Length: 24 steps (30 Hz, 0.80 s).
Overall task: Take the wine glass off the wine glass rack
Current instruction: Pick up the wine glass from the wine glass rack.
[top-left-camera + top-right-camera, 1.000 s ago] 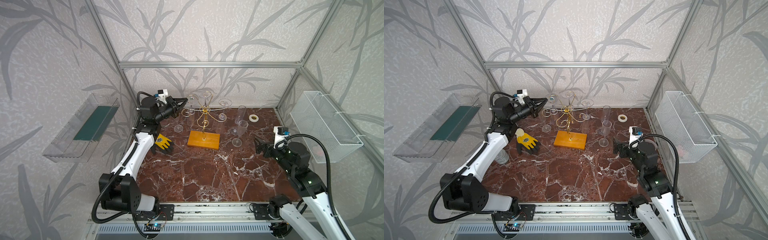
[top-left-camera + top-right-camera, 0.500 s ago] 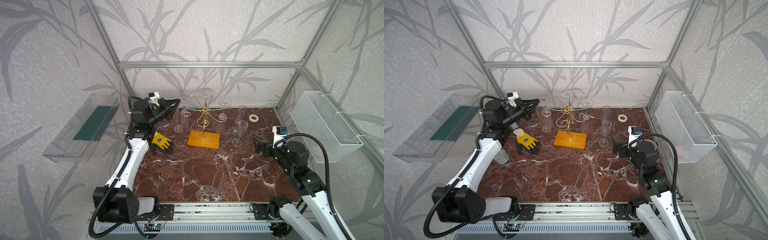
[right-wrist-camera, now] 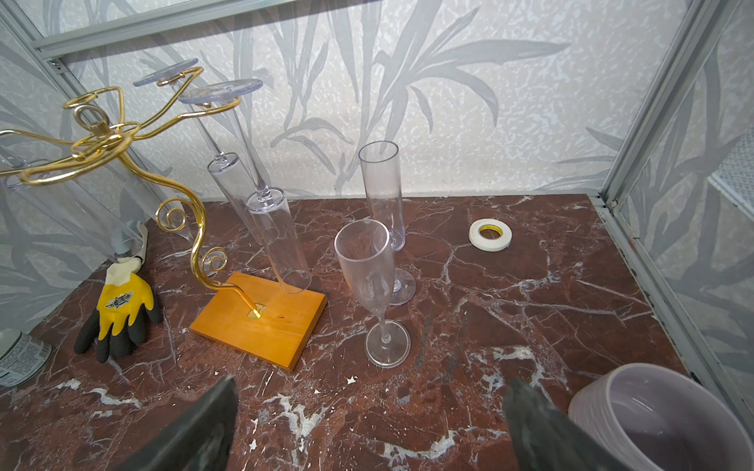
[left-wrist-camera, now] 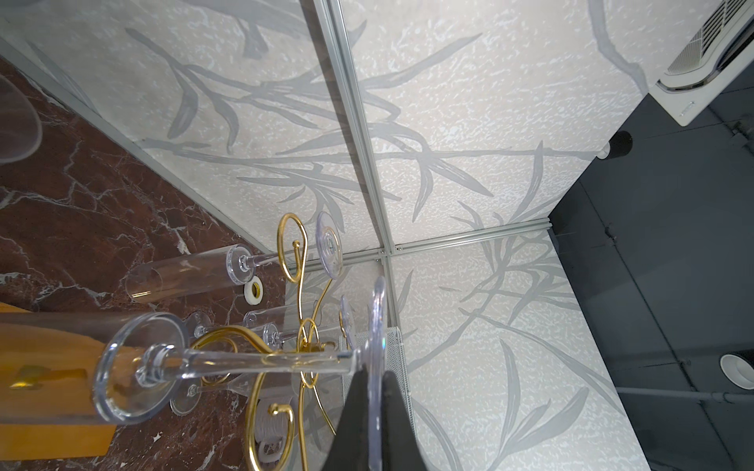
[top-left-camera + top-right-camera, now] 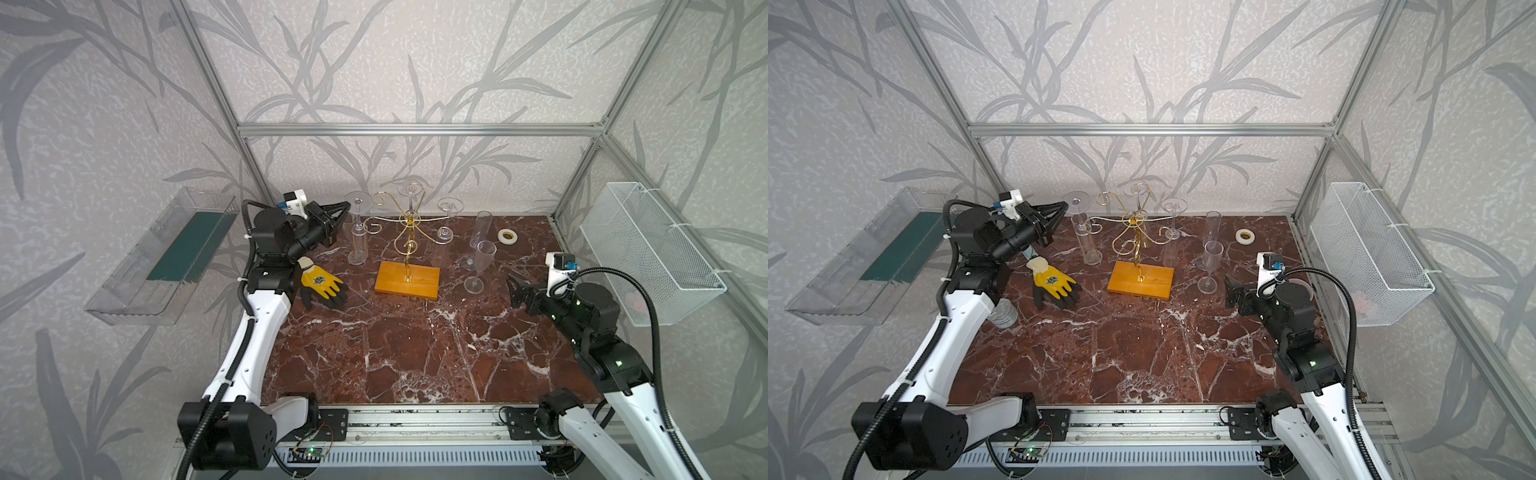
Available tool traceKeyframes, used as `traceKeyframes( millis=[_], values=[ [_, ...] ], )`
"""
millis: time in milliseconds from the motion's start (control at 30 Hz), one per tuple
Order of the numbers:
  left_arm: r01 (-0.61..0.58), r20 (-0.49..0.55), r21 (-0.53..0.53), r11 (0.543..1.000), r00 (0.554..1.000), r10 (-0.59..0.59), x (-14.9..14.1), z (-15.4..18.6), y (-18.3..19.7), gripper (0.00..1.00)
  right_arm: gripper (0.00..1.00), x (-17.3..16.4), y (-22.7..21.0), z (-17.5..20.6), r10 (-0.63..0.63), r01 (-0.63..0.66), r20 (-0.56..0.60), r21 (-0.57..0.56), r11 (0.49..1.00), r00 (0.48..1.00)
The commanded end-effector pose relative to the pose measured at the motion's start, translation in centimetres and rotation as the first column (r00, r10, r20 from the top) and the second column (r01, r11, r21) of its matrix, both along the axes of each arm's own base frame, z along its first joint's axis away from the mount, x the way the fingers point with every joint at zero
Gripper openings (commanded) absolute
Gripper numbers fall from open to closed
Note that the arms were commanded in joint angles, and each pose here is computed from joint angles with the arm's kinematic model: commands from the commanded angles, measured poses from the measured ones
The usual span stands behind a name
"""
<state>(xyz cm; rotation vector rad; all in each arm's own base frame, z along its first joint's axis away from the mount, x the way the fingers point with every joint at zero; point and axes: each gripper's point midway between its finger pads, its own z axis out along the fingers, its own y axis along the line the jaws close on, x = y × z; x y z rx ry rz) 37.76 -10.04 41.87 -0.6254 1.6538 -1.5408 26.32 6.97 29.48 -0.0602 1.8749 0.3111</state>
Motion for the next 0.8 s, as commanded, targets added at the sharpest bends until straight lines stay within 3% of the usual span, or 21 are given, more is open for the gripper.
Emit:
traceKeyframes(
  millis=[0, 567, 767],
  values=[
    [-0.035, 0.046, -0.001, 0.999, 0.998, 0.035, -1.3, 1.3, 0.8, 0.0, 0.99, -0.3, 0.0, 2.0, 0.006, -0.007, 0.038, 0.022, 1.0, 0.999],
    [-0.121, 0.107, 0.08, 0.989, 0.988, 0.112, -4.4, 2.3, 2.5, 0.0, 0.99, -1.1, 0.1, 4.0, 0.017, -0.021, 0.081, 0.055, 0.998, 0.997],
    [-0.153, 0.154, 0.163, 0.975, 0.98, 0.128, -5.5, 3.5, 2.8, 0.0, 0.99, -1.4, 0.2, 4.6, 0.024, -0.03, 0.093, 0.058, 0.998, 0.995]
  ],
)
